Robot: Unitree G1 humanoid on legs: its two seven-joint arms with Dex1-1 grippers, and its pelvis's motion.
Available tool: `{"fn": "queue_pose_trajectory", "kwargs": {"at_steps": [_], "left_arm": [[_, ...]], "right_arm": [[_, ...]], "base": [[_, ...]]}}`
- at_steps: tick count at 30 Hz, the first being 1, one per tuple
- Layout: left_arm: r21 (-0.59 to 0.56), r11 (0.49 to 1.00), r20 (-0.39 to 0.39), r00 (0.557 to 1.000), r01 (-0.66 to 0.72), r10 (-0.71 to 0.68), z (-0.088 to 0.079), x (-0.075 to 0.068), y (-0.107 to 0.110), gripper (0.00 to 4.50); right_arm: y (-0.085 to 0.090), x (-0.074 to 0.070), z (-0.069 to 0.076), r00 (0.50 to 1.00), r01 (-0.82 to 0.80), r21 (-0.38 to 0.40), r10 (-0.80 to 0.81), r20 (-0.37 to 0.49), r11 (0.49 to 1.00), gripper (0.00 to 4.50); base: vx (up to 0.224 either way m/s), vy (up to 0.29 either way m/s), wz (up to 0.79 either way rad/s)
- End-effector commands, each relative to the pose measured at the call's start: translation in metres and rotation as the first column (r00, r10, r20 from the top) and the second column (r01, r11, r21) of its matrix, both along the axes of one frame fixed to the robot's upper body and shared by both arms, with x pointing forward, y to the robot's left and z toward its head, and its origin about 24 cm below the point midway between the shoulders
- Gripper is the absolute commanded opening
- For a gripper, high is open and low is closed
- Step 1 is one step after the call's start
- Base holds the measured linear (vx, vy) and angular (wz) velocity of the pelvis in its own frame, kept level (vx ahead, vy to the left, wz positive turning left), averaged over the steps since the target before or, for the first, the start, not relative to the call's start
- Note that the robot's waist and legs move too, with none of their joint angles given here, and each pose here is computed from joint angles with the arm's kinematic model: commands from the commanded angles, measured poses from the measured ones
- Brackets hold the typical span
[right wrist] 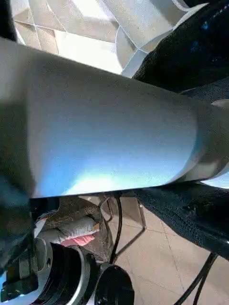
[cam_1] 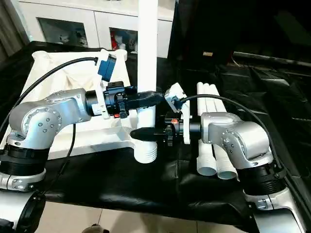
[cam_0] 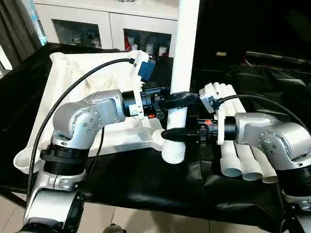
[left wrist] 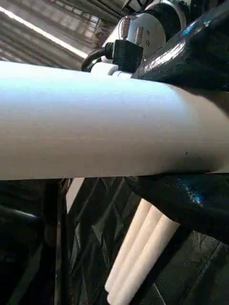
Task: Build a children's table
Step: Pick table leg
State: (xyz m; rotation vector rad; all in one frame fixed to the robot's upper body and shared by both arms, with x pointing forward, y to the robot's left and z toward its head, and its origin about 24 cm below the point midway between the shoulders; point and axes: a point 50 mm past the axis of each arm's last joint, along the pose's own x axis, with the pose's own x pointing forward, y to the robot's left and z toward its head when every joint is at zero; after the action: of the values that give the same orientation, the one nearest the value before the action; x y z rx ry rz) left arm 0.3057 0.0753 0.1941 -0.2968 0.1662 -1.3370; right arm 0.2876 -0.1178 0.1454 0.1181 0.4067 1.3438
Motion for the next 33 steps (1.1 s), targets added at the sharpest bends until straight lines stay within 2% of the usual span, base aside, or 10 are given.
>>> {"fn": "queue_pose_trajectory", "kwargs": {"at_steps": [1, 13, 15, 18, 20, 26, 27, 28, 30, 33], "left_arm": [[-0.036, 0.998, 0.056, 0.998, 0.042, -0.04, 0.015, -0.002, -0.007, 1.88], [-0.062, 0.997, 0.055, 0.998, 0.042, -0.038, 0.018, 0.0, -0.006, 1.88], [-0.064, 0.997, 0.054, 0.998, 0.043, -0.039, 0.018, 0.0, -0.006, 1.88], [-0.067, 0.997, 0.054, 0.998, 0.043, -0.039, 0.018, 0.0, -0.006, 1.88], [-0.068, 0.997, 0.054, 0.998, 0.043, -0.039, 0.018, 0.0, -0.006, 1.88], [-0.07, 0.997, 0.064, 0.997, 0.034, -0.03, 0.019, 0.0, -0.006, 1.88], [-0.073, 0.997, 0.058, 0.998, 0.021, -0.016, 0.02, 0.001, -0.005, 2.44], [-0.075, 0.997, 0.053, 0.999, 0.014, -0.011, 0.02, 0.002, -0.005, 2.44], [-0.084, 0.996, 0.041, 0.999, 0.005, -0.002, 0.022, 0.003, -0.005, 2.74], [-0.091, 0.996, 0.065, 0.998, -0.015, 0.021, 0.025, 0.005, -0.004, 2.94]], "right_arm": [[0.004, -0.004, -0.012, 0.999, -0.015, -0.033, 0.014, -0.051, 0.999, 2.7], [0.003, -0.007, -0.012, 0.998, -0.022, -0.015, 0.021, -0.065, 1.0, 2.7], [0.002, -0.008, -0.012, 0.997, -0.028, -0.012, 0.027, -0.071, 1.0, 2.41], [0.001, -0.008, -0.012, 0.996, -0.025, -0.008, 0.024, -0.082, 1.0, 2.29], [0.001, -0.008, -0.012, 0.996, -0.023, -0.007, 0.022, -0.084, 1.0, 1.99], [0.001, -0.008, -0.012, 0.996, -0.02, -0.006, 0.019, -0.086, 1.0, 1.87], [0.002, -0.008, -0.012, 0.996, -0.021, -0.005, 0.02, -0.087, 1.0, 1.87], [0.002, -0.008, -0.012, 0.996, -0.021, -0.006, 0.021, -0.087, 1.0, 1.87], [0.002, -0.008, -0.012, 0.996, -0.02, -0.007, 0.019, -0.086, 1.0, 1.87], [0.001, -0.008, -0.012, 0.996, -0.017, -0.012, 0.016, -0.084, 1.0, 1.87]], "base": [[0.0, 0.0, 0.0], [0.0, 0.0, 0.0], [0.0, 0.0, 0.0], [0.0, 0.0, 0.0], [0.0, 0.0, 0.0], [0.0, 0.0, 0.0], [0.0, 0.0, 0.0], [0.0, 0.0, 0.0], [0.0, 0.0, 0.0], [0.0, 0.0, 0.0]]}}
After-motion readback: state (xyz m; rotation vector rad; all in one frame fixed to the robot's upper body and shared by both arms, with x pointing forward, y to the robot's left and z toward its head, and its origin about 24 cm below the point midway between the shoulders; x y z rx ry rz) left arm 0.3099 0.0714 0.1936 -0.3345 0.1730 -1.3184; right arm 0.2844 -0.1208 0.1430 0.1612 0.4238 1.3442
